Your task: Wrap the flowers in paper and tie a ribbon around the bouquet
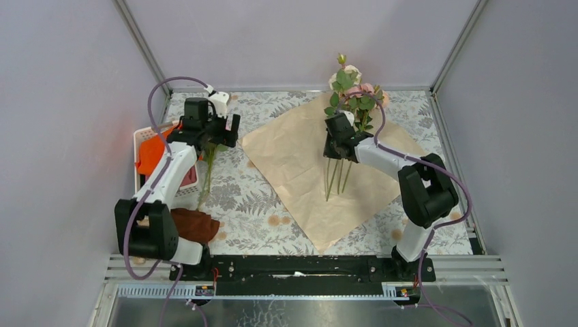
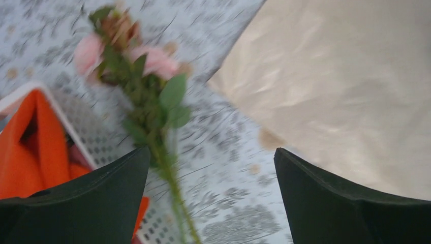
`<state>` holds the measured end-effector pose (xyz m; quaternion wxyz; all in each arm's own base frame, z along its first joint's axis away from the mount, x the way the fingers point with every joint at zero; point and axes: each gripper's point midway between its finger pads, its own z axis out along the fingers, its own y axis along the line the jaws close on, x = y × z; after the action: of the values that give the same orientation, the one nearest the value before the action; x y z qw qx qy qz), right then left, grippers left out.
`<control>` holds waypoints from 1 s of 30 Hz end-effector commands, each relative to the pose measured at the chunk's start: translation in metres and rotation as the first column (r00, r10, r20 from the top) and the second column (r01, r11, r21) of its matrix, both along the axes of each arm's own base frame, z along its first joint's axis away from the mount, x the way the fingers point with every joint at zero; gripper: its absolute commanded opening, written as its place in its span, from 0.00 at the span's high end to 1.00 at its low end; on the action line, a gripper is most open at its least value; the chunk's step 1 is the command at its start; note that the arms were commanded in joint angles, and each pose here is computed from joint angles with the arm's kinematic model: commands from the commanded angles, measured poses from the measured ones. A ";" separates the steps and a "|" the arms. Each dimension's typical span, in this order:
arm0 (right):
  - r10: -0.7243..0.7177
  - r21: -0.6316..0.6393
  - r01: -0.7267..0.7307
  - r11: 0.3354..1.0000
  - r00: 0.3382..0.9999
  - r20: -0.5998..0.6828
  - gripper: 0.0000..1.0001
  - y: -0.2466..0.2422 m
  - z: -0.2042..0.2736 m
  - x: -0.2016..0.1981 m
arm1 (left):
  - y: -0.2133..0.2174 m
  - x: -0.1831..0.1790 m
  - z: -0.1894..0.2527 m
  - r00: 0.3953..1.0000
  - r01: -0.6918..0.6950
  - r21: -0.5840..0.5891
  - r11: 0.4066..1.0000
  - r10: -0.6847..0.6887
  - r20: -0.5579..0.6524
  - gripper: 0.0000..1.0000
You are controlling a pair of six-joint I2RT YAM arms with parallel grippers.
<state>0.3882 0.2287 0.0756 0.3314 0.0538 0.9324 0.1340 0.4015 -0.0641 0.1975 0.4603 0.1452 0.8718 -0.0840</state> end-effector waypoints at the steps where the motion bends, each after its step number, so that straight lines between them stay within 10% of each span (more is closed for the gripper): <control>1: -0.104 -0.244 0.103 0.964 0.995 0.010 0.95 -0.061 -0.011 0.009 | 0.069 0.009 -0.061 0.985 -0.112 0.385 0.916 0.153 -0.077 0.01; 4: -0.138 -0.301 0.133 0.944 0.990 0.003 0.59 -0.073 -0.015 0.015 | 0.088 0.019 -0.084 0.966 -0.156 0.471 0.868 0.235 -0.112 0.01; 7: -0.187 -0.392 0.177 0.903 0.982 0.012 0.44 -0.091 -0.012 0.016 | 0.087 0.024 -0.102 0.959 -0.143 0.474 0.869 0.240 -0.150 0.01; 13: -0.177 -0.378 0.187 0.907 0.982 0.063 0.43 -0.095 0.013 0.012 | 0.091 0.032 -0.128 0.945 -0.147 0.494 0.857 0.269 -0.186 0.18; 22: -0.141 -0.312 0.166 0.936 0.985 0.099 0.44 -0.092 0.041 -0.001 | 0.093 0.043 -0.146 0.918 -0.186 0.473 0.861 0.323 -0.229 0.96; 30: -0.053 -0.209 0.095 0.973 0.978 0.202 0.45 -0.076 0.094 -0.011 | 0.050 0.041 -0.029 0.971 -0.207 0.061 0.976 0.213 -0.111 1.00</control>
<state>0.3810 0.1359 0.1260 0.3847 0.0654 0.9202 -0.0300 0.4273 0.0152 0.0670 0.2901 0.0982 0.9478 0.0885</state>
